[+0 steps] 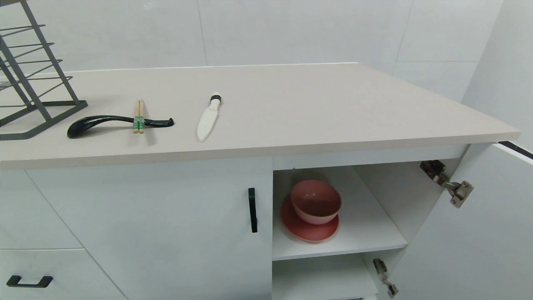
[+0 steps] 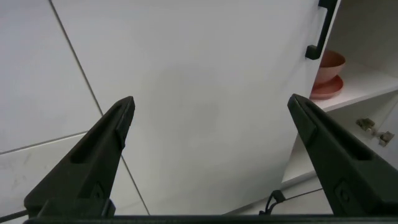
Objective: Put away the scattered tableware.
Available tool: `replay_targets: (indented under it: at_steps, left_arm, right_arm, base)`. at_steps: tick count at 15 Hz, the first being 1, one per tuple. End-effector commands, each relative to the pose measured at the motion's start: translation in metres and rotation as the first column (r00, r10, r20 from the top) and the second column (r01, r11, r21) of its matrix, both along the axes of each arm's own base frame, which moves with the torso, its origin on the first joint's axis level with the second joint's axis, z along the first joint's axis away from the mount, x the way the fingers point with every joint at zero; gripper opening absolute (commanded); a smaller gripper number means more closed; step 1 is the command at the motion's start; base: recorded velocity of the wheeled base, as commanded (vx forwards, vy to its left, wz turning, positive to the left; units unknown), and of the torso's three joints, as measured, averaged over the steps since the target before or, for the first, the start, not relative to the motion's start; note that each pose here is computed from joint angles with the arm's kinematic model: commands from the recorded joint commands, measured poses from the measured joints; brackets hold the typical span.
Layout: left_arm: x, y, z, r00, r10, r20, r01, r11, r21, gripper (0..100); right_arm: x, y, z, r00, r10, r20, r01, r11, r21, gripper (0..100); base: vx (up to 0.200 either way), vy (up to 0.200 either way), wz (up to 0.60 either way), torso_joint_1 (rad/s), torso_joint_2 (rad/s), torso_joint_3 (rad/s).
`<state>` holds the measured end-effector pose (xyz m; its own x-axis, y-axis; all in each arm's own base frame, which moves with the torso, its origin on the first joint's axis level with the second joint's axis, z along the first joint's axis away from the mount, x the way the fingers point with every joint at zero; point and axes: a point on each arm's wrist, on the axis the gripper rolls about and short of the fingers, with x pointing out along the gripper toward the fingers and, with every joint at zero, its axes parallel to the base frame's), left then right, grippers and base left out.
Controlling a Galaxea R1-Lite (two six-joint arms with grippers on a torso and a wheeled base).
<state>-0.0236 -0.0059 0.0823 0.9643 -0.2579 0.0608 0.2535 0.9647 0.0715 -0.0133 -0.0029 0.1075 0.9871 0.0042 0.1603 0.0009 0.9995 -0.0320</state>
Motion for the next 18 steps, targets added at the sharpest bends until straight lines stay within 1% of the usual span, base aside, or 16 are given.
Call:
replay_targets:
  at_steps: [1,2,3,6,7,9,11,12,13,14,15,17,18]
  left_arm:
    - [0.0,0.0,0.0,1.0,-0.002,0.001,0.002,1.0,-0.007,100]
    - [0.0,0.0,0.0,1.0,-0.002,-0.001,0.002,1.0,-0.007,100]
    - [0.0,0.0,0.0,1.0,-0.002,-0.001,0.002,1.0,-0.009,100]
    - [0.0,0.0,0.0,1.0,0.006,-0.001,-0.006,1.0,-0.009,100]
    - [0.0,0.001,0.0,1.0,0.024,0.001,-0.024,1.0,-0.011,100]
    - [0.0,0.001,-0.001,0.998,0.059,-0.005,-0.059,0.998,-0.016,100]
    - [0.0,0.001,-0.001,0.998,0.059,-0.007,-0.059,0.998,-0.018,100]
    - [0.0,0.001,-0.001,0.998,0.059,-0.006,-0.059,0.998,-0.019,100]
    - [0.0,0.001,-0.001,0.998,0.059,-0.006,-0.059,0.998,-0.019,100]
    - [0.0,0.001,-0.001,0.998,0.06,-0.008,-0.06,0.998,-0.02,100]
    - [0.0,0.001,-0.001,0.998,0.058,-0.009,-0.058,0.998,-0.032,100]
    - [0.0,0.001,-0.001,0.998,0.056,-0.013,-0.056,0.998,-0.039,100]
    - [0.0,0.001,-0.001,0.998,0.057,-0.015,-0.057,0.997,-0.047,100]
  right_arm:
    - [-0.002,0.0,-0.008,0.999,-0.004,-0.039,0.004,1.0,-0.007,100]
    - [-0.002,0.0,-0.015,0.994,-0.005,-0.109,0.004,1.0,-0.014,100]
    - [-0.002,0.0,-0.02,0.988,-0.006,-0.154,0.004,1.0,-0.014,100]
    - [-0.002,0.0,-0.022,0.984,-0.007,-0.18,0.004,1.0,-0.016,100]
    - [-0.002,0.0,-0.023,0.983,-0.011,-0.186,0.008,1.0,-0.017,100]
    - [-0.002,0.0,-0.023,0.982,-0.016,-0.186,0.013,1.0,-0.017,100]
    - [-0.002,0.0,-0.023,0.982,-0.024,-0.186,0.019,0.999,-0.029,100]
    - [-0.002,0.0,-0.021,0.985,-0.03,-0.172,0.022,0.999,-0.046,100]
    - [-0.002,0.0,-0.018,0.99,-0.035,-0.137,0.027,0.998,-0.062,100]
    - [-0.003,0.001,-0.016,0.989,-0.095,-0.113,0.088,0.994,-0.063,100]
    - [-0.003,0.002,-0.018,0.984,-0.138,-0.113,0.131,0.989,-0.065,100]
    - [-0.005,0.001,-0.019,0.988,-0.114,-0.107,0.108,0.993,-0.055,100]
    - [-0.01,0.002,-0.026,0.992,-0.044,-0.114,0.038,0.998,-0.057,100]
  base:
    - [-0.2,0.0,0.0,0.007,0.0,0.002]
    - [-0.2,0.0,0.0,0.012,0.0,0.002]
    - [-0.2,0.0,0.0,0.017,0.0,-0.002]
    - [-0.2,0.0,0.0,0.001,0.0,0.002]
    - [0.0,0.0,0.0,0.0,0.0,0.0]
    - [0.0,0.0,0.0,0.0,0.0,0.0]
    - [0.0,0.0,0.0,0.0,0.0,0.0]
    - [0.0,0.0,0.0,0.0,0.0,0.0]
    - [0.0,0.0,0.0,0.0,0.0,0.0]
    - [0.0,0.0,0.0,0.0,0.0,0.0]
    - [0.0,0.0,0.0,0.0,0.0,0.0]
    - [0.0,0.0,0.0,0.0,0.0,0.0]
    - [0.0,0.0,0.0,0.0,0.0,0.0]
